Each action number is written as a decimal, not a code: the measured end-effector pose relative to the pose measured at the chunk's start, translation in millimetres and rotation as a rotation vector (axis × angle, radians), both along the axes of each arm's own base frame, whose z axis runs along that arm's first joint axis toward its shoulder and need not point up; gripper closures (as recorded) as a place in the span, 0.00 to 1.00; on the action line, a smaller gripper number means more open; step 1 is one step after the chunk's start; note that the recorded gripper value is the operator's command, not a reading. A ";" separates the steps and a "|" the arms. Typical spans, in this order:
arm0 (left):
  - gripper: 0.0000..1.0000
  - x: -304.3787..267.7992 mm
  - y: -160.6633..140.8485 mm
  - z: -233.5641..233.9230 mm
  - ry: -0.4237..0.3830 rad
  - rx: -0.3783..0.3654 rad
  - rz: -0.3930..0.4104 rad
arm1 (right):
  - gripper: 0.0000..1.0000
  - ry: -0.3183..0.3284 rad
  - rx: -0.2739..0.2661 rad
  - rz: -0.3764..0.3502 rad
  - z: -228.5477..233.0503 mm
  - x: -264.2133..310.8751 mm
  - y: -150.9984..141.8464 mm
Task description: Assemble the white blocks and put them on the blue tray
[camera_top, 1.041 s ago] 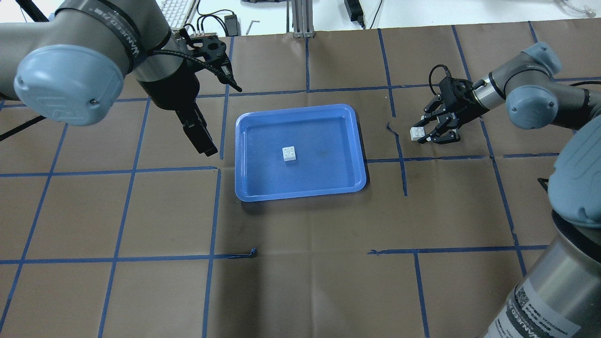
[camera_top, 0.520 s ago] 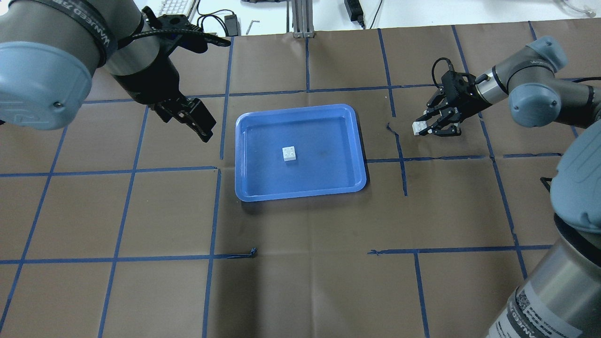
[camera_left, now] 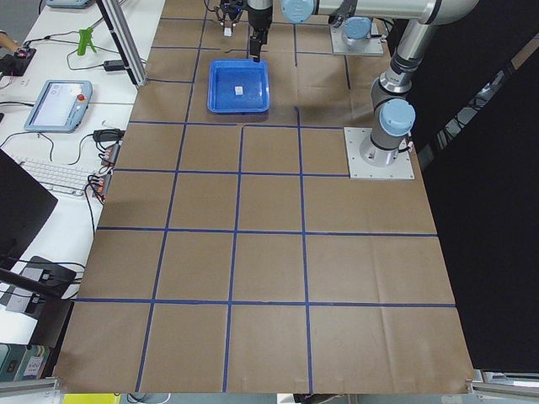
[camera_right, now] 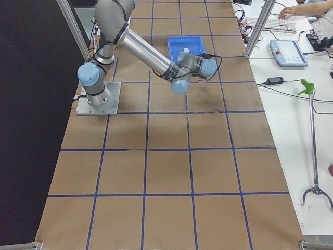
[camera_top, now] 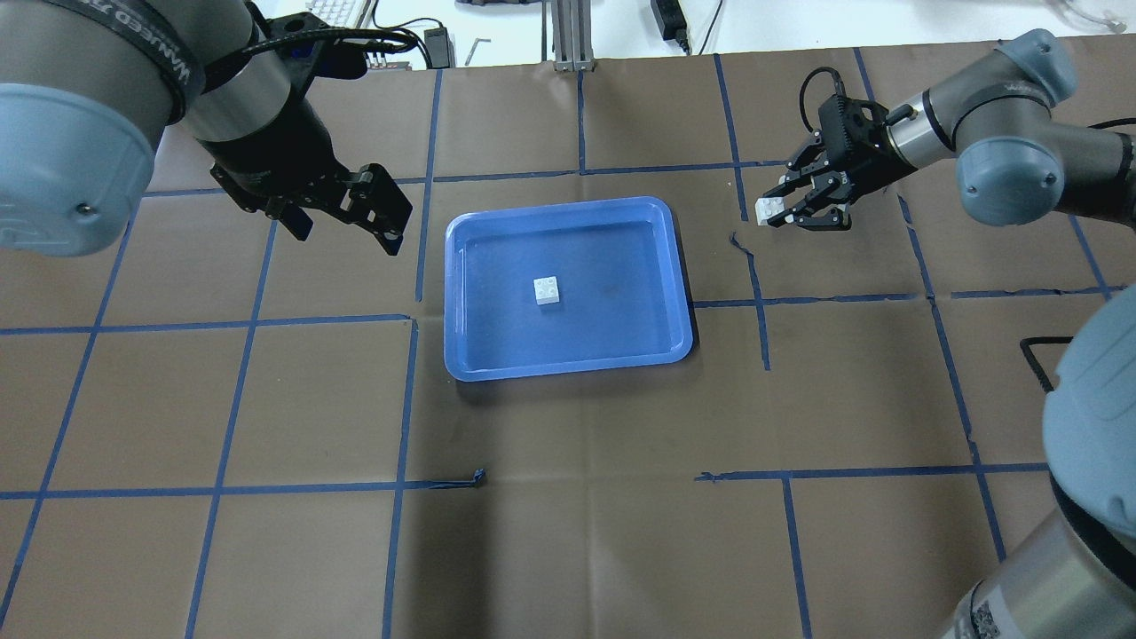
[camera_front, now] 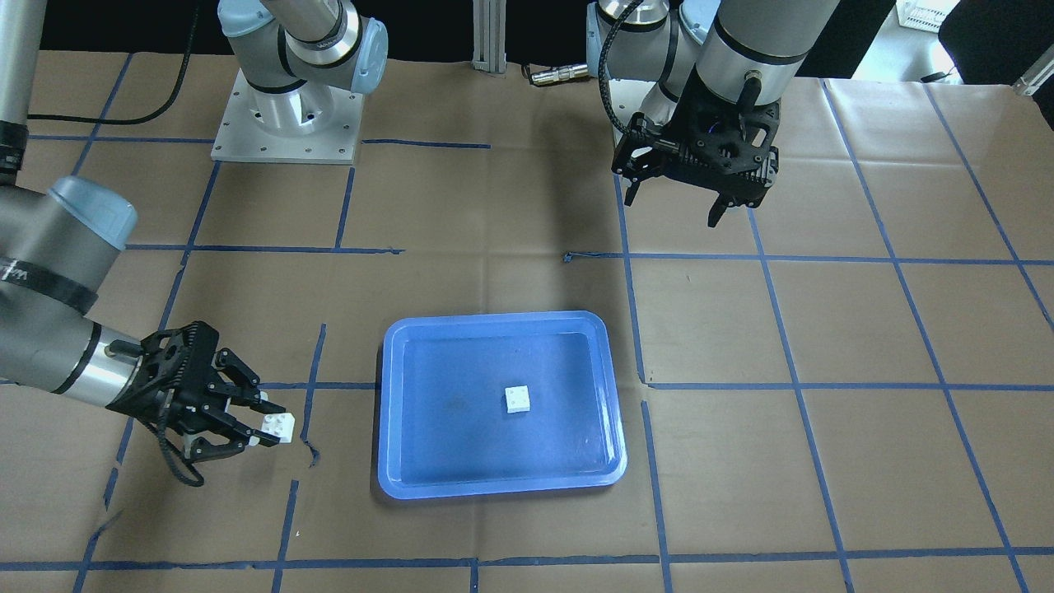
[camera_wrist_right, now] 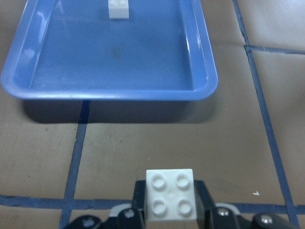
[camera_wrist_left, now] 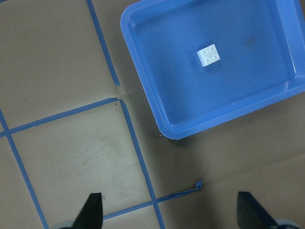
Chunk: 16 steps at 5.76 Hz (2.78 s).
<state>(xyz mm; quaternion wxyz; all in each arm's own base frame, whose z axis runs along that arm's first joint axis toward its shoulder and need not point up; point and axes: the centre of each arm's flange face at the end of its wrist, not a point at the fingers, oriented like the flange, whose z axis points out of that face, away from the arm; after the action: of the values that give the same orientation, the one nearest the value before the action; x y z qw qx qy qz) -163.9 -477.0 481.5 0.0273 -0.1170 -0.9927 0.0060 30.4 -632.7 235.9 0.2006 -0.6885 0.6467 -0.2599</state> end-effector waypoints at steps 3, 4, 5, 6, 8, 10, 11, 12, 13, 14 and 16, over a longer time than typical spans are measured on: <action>0.05 -1.2 4.0 4.8 -0.003 -0.003 0.095 | 0.75 -0.056 0.028 0.009 14.4 125.9 13.7; 0.05 -1.2 7.1 9.6 -0.001 -0.009 0.161 | 0.76 -0.064 0.012 0.011 4.0 159.1 24.6; 0.02 -1.1 9.7 13.4 0.000 -0.014 0.206 | 0.75 -0.078 -0.009 0.009 -14.1 182.8 34.6; 0.02 -1.0 10.6 14.5 0.000 -0.015 0.219 | 0.75 -0.093 -0.010 -0.011 -35.4 196.8 38.1; 0.02 2.2 11.0 14.0 -0.021 -0.018 0.220 | 0.75 -0.100 0.047 -0.061 -69.5 214.3 43.0; 0.02 4.0 11.0 13.5 -0.036 -0.021 0.219 | 0.75 -0.090 0.069 -0.056 -80.1 227.0 51.6; 0.03 3.9 11.0 13.9 -0.038 -0.023 0.218 | 0.75 -0.085 0.073 -0.053 -83.2 229.3 53.3; 0.05 3.6 11.9 15.2 -0.039 -0.026 0.218 | 0.75 -0.077 0.074 -0.050 -84.8 232.3 54.8; 0.07 3.5 13.5 16.4 -0.039 -0.028 0.218 | 0.75 -0.066 0.081 -0.057 -85.5 235.5 55.7; 0.07 3.4 14.7 17.1 -0.039 -0.029 0.222 | 0.75 -0.057 0.091 -0.074 -85.7 236.5 55.5; 0.17 3.4 16.7 19.0 -0.037 -0.032 0.229 | 0.75 -0.050 0.106 -0.106 -83.9 237.2 53.9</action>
<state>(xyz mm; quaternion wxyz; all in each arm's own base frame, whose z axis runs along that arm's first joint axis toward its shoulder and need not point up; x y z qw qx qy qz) -160.6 -460.4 500.5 0.0061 -0.0035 -0.9997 0.0228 267.6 -578.8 151.9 0.2386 -0.6352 0.6897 -0.2527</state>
